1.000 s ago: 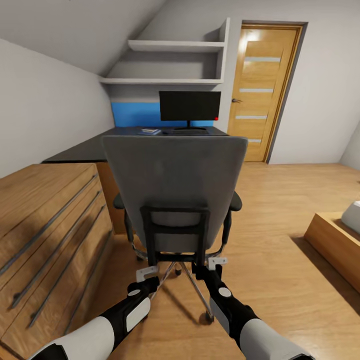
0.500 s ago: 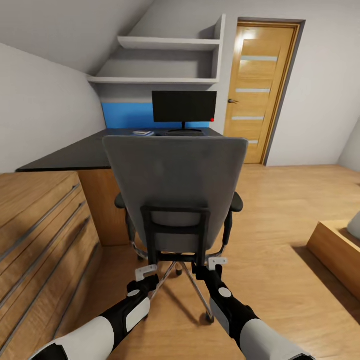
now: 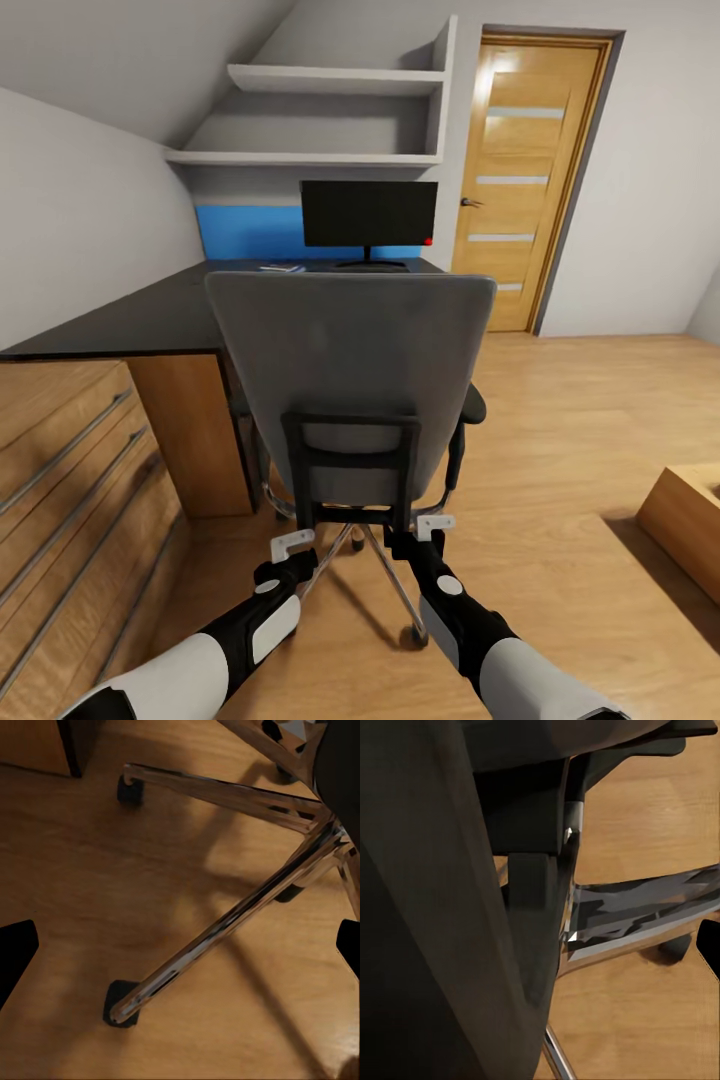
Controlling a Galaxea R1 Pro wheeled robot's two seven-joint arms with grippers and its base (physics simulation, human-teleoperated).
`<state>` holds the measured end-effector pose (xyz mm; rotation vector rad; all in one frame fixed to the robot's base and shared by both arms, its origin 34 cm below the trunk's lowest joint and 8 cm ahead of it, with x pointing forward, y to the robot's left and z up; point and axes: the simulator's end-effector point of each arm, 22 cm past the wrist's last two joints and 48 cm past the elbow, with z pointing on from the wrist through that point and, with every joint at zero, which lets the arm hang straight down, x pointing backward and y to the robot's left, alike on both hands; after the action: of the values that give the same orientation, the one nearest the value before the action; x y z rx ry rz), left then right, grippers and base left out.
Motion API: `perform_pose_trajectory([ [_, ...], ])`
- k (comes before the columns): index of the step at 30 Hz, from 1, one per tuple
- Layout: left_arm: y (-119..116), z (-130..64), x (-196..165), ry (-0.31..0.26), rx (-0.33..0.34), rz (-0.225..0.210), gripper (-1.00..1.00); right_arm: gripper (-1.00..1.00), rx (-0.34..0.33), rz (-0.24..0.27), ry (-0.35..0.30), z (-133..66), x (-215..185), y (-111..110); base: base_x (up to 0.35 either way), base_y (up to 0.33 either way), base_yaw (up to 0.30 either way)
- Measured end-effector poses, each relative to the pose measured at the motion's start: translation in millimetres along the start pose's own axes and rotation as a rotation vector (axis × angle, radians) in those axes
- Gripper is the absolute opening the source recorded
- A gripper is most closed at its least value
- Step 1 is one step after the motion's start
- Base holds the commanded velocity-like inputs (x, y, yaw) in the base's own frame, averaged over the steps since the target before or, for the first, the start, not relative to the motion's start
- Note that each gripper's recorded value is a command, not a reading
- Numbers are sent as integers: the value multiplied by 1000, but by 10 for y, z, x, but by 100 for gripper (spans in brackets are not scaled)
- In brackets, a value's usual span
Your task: In the bedroom, organize the workspace by keeping the computer under the desk, ensuring the monitor is on the desk, placing the keyboard on the desk next to the monitor, placing the mouse on the desk next to the keyboard, moving the folder from the swivel chair onto the desk next to the mouse, stacking the notebook on top of the folder with the pen on top of the notebook, and positioning the swivel chair next to the desk.
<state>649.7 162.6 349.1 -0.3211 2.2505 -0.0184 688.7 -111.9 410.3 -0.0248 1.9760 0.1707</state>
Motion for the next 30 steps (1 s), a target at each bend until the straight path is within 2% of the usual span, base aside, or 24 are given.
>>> perform_pose_trajectory([
  [21,-8,1,8,1,3,5,100,100,0,2,2,1,8,-1,322,-114,19],
  [30,-6,2,4,-1,2,5,100,100,3,6,1,2,6,-2,322,-122,180],
])
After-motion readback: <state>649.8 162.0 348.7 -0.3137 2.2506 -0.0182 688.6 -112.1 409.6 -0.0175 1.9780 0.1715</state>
